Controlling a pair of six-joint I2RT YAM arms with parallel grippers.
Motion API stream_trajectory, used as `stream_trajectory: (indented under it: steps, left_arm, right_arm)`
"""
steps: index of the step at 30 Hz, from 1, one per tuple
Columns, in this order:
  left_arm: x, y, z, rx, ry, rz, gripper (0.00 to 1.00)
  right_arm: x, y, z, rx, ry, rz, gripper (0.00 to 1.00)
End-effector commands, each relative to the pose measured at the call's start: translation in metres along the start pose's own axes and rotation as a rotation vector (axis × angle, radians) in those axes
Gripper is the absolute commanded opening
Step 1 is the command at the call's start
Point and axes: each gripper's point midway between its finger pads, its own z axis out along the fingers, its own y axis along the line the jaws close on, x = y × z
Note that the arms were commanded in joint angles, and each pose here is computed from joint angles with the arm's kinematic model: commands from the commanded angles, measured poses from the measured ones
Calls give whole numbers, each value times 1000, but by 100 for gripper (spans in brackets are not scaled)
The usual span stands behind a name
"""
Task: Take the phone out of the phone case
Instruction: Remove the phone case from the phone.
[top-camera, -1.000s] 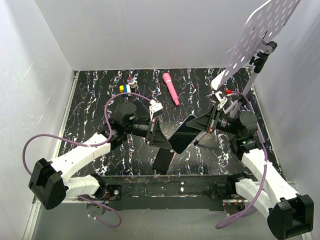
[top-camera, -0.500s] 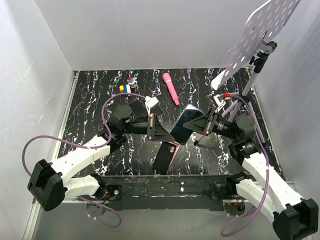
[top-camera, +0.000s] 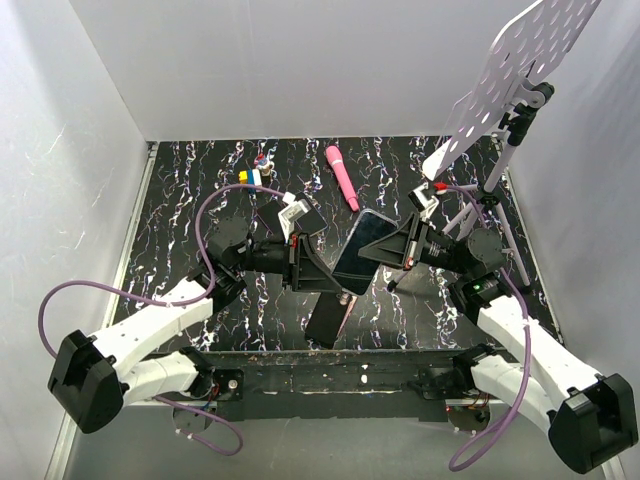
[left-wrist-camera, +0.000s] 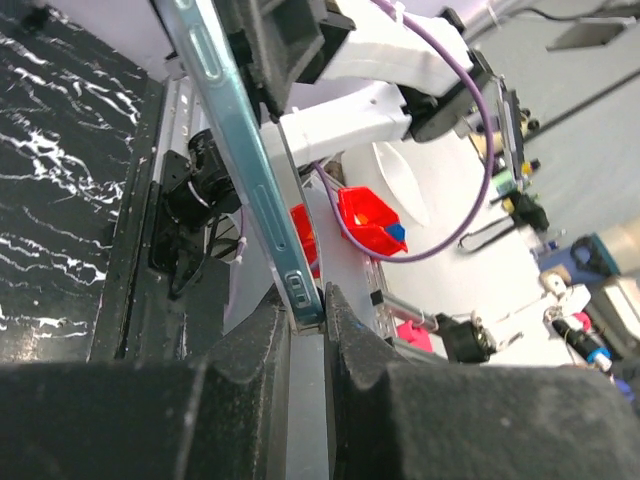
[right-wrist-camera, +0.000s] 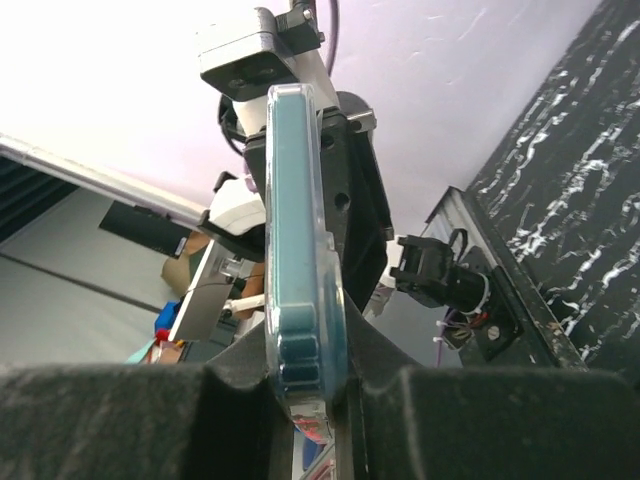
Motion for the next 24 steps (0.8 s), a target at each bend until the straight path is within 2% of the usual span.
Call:
stream_trajectory:
  steps: [1,4,8,13,18,24]
  left_arm:
    - [-2,-50,-5,240,49,357,0]
    - [-7,-57,-4,310,11,411,0]
    - [-15,-58,1,354,-13,410,0]
    - [-13,-38,8,336,-2,328,0]
    - [-1,-11,10,272,15,257,0]
    - [-6,42,16,32,14,247,0]
  right_arm:
    - [6,29,7,-98,31,78,1]
    - [15,41,13,-152,52,104,1]
    - [27,58,21,-225,93,142,1]
    - [34,78,22,-331,117,133,1]
    - [35,91,24,-365,111,136,1]
    - [33,97,19,-377,72,165,1]
